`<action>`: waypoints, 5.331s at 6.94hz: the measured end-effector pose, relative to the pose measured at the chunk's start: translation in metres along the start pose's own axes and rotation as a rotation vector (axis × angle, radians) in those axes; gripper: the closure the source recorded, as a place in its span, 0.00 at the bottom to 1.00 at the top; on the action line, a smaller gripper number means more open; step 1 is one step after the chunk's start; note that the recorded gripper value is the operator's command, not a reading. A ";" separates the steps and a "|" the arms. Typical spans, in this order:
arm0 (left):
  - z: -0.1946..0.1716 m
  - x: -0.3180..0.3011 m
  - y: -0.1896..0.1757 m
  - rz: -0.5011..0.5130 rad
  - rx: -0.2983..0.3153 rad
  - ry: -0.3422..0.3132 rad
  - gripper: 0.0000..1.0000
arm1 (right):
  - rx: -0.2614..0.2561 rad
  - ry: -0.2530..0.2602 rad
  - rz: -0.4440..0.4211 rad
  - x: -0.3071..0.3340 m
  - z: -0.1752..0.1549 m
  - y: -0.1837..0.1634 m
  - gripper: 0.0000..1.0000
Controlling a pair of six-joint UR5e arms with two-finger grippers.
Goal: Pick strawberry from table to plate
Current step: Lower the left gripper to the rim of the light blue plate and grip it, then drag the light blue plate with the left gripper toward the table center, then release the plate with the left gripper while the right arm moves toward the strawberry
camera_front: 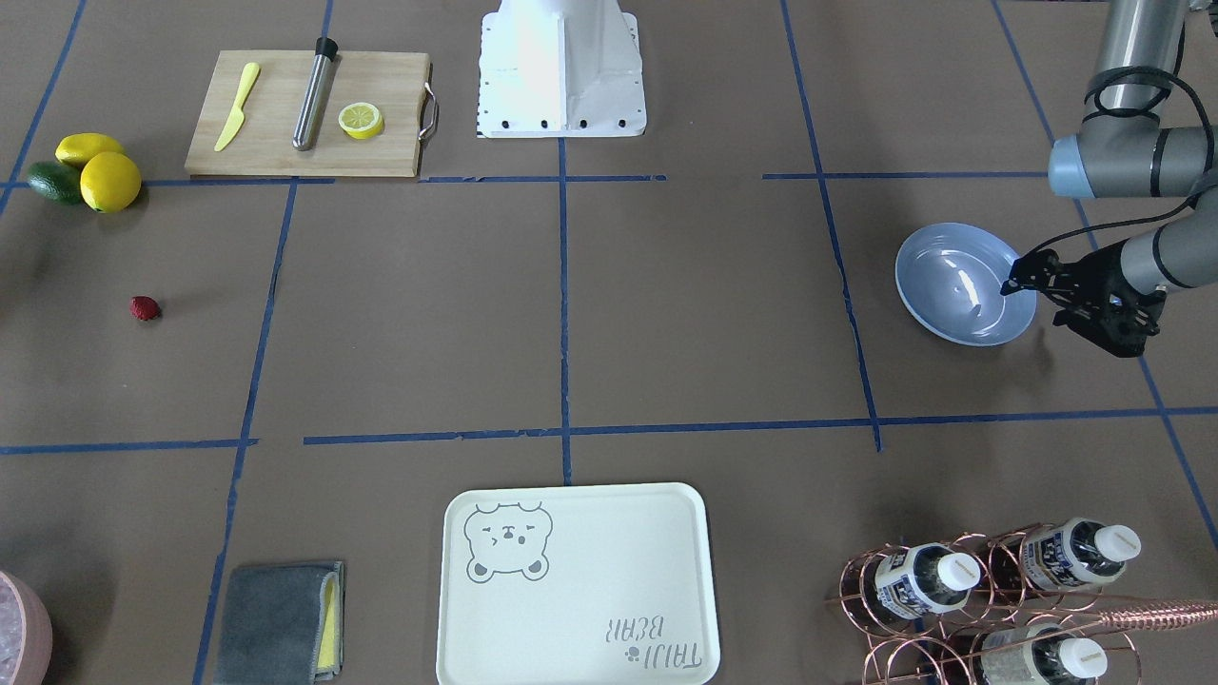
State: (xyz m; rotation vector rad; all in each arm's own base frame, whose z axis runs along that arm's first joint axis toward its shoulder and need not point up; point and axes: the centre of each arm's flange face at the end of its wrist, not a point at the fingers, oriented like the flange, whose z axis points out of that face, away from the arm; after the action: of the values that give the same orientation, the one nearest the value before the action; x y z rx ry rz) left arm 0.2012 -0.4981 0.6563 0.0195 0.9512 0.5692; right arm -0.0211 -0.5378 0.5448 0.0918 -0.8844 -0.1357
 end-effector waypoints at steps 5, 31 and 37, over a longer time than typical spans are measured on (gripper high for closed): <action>0.002 0.012 0.000 0.008 0.002 0.005 1.00 | -0.007 -0.003 -0.009 -0.006 0.004 -0.001 0.00; 0.060 0.470 -0.206 -0.349 0.293 0.290 0.05 | 0.078 0.042 0.128 -0.151 0.164 0.092 0.02; 0.059 0.468 -0.206 -0.355 0.307 0.284 0.05 | 0.108 0.144 0.153 -0.138 0.210 0.123 1.00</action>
State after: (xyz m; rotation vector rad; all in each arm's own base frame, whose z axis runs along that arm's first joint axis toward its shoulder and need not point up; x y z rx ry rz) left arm 0.5486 -0.4420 0.2810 0.0440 1.2787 0.0942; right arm -0.2601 -0.3995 0.5882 0.1321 -0.7518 0.0607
